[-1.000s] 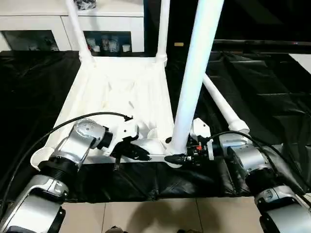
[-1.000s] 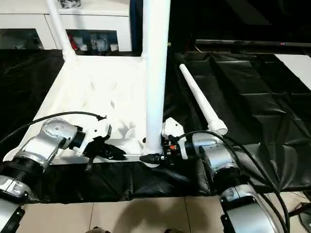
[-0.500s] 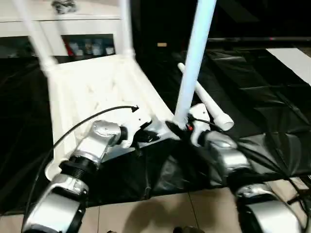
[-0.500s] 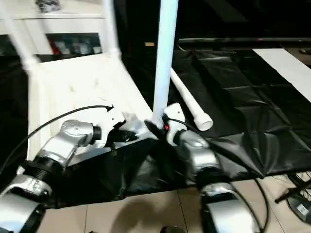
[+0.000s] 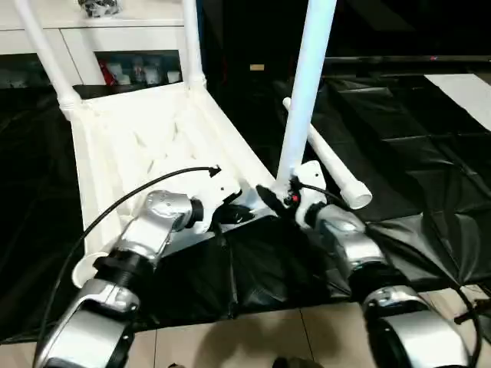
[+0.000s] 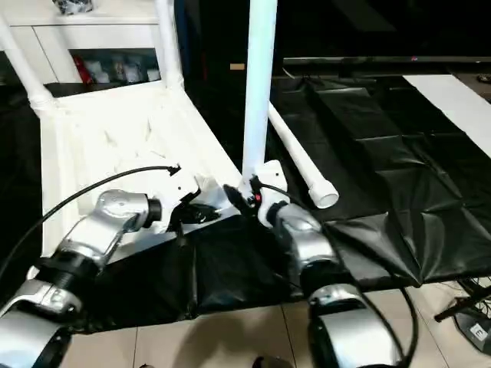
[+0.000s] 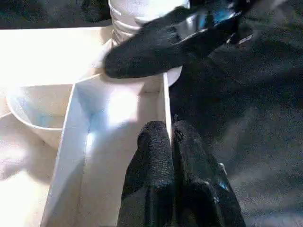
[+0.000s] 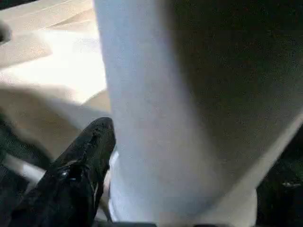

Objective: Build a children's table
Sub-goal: Rotate leg to tighten

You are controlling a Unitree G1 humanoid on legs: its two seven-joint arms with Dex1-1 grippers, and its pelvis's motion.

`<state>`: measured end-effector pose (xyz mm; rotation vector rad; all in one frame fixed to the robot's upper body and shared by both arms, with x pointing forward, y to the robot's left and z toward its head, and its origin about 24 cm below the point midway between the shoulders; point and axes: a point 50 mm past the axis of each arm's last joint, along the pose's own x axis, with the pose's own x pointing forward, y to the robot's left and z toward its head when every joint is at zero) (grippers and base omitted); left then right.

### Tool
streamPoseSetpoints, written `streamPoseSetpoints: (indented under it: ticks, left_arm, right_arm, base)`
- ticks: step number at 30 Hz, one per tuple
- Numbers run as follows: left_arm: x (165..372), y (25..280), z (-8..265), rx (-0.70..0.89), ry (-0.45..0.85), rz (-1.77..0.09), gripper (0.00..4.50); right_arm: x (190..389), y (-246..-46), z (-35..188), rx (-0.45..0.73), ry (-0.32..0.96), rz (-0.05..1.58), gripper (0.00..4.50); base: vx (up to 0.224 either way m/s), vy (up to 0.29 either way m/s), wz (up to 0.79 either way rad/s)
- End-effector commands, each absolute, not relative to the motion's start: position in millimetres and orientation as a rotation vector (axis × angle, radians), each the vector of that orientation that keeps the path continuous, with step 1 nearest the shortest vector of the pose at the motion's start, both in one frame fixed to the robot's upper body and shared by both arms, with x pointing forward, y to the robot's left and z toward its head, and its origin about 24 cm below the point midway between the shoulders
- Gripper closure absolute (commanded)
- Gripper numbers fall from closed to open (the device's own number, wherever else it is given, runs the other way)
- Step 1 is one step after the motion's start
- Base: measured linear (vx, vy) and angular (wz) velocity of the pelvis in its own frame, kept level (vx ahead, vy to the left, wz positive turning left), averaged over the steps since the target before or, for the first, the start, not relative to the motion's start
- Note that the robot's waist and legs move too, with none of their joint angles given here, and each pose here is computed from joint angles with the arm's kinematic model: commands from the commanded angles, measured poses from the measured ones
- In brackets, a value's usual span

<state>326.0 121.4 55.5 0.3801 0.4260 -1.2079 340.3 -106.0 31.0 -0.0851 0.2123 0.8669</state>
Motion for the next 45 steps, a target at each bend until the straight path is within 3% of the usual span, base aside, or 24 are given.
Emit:
streamPoseSetpoints:
  ticks: [1, 5, 9, 15, 22, 26, 28, 30, 33, 37, 39, 43, 45]
  left_arm:
    - [316.5, 106.5, 59.8, 0.407, 0.381, -1.382, 4.50]
    - [317.1, 122.4, 61.0, 0.442, 0.412, -1.433, 4.50]
    - [317.2, 128.6, 62.8, 0.448, 0.429, -1.470, 4.50]
    - [315.8, 132.5, 62.5, 0.468, 0.455, -1.525, 4.50]
    - [316.4, 132.6, 62.4, 0.460, 0.449, -1.532, 4.50]
    - [318.9, 131.4, 61.9, 0.435, 0.444, -1.484, 4.50]
    - [325.2, 126.6, 61.5, 0.427, 0.428, -1.383, 4.50]
    - [326.5, 125.0, 61.4, 0.425, 0.422, -1.362, 4.50]
    - [326.7, 108.9, 59.0, 0.406, 0.406, -1.291, 4.50]
    - [324.5, 89.4, 59.5, 0.374, 0.386, -1.250, 4.50]
    - [323.7, 79.1, 59.4, 0.355, 0.373, -1.231, 4.50]
    - [320.4, 68.7, 57.5, 0.336, 0.361, -1.243, 4.50]
    - [321.4, 70.2, 57.3, 0.344, 0.359, -1.237, 4.50]
  right_arm:
    - [331.9, -98.8, 33.5, -0.125, 0.209, 1.049, 0.85]
    - [317.4, -107.9, 39.1, -0.125, 0.242, 1.315, 0.85]
    - [310.2, -112.5, 38.7, -0.166, 0.293, 1.440, 1.01]
    - [306.5, -112.7, 37.5, -0.233, 0.336, 1.529, 1.47]
    - [304.4, -110.7, 38.4, -0.208, 0.333, 1.539, 1.74]
    - [307.2, -109.7, 36.8, -0.156, 0.316, 1.452, 1.76]
    - [314.7, -108.3, 30.1, -0.155, 0.328, 1.290, 1.76]
    - [316.7, -107.6, 28.2, -0.160, 0.331, 1.243, 1.76]
    - [332.4, -102.6, 17.5, -0.118, 0.338, 0.887, 1.77]
    - [339.4, -92.9, 11.4, -0.077, 0.356, 0.655, 1.77]
    - [340.8, -83.5, 9.8, -0.051, 0.361, 0.576, 1.77]
    - [338.7, -66.5, 10.7, -0.070, 0.325, 0.580, 1.77]
    - [339.5, -65.0, 13.1, -0.046, 0.301, 0.581, 1.07]
  base:
    - [0.000, 0.000, 0.00]
    - [0.000, 0.000, 0.00]
    - [0.000, 0.000, 0.00]
    - [0.000, 0.000, 0.00]
    - [0.000, 0.000, 0.00]
    - [0.000, 0.000, 0.00]
    - [0.000, 0.000, 0.00]
    - [0.000, 0.000, 0.00]
    - [0.000, 0.000, 0.00]
    - [0.000, 0.000, 0.00]
    - [0.000, 0.000, 0.00]
    - [0.000, 0.000, 0.00]
    - [0.000, 0.000, 0.00]
